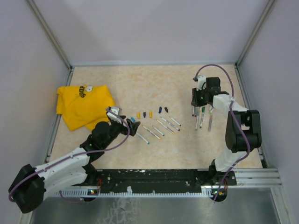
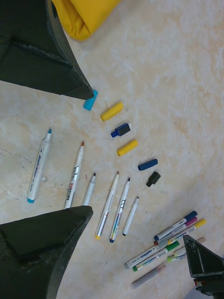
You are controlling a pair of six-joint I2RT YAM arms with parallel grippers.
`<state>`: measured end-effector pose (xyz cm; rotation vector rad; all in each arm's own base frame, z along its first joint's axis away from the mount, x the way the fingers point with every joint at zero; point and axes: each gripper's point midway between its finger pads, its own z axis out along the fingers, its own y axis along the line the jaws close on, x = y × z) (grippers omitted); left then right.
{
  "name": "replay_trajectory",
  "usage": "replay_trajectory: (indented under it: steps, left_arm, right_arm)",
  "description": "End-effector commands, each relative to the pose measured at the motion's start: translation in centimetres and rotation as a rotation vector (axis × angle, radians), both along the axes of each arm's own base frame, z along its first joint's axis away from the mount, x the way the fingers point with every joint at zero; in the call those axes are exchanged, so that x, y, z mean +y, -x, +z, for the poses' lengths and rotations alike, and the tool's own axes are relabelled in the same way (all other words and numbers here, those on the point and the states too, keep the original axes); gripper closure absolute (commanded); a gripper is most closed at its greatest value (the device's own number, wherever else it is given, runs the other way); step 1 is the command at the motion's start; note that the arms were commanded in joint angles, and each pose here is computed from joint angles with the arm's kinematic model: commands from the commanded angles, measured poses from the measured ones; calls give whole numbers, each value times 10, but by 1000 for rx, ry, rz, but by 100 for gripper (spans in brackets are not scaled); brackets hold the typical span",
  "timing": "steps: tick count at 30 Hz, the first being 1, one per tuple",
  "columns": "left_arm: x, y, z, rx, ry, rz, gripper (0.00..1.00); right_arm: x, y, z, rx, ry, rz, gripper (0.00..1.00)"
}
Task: Open the pen caps
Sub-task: Pick up the pen from the center of the board.
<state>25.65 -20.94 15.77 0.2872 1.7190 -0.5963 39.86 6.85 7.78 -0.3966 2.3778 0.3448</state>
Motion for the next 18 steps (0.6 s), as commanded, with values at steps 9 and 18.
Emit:
replay_trajectory:
  steps: [9, 18]
  left_arm:
    - [-3, -3, 7, -19, 17, -7, 0]
    - [-3, -4, 8, -22, 15, -5, 0]
  right_arm:
    - [-5, -26, -12, 2, 51, -72, 75]
    - [1, -24, -27, 44, 53, -54, 76]
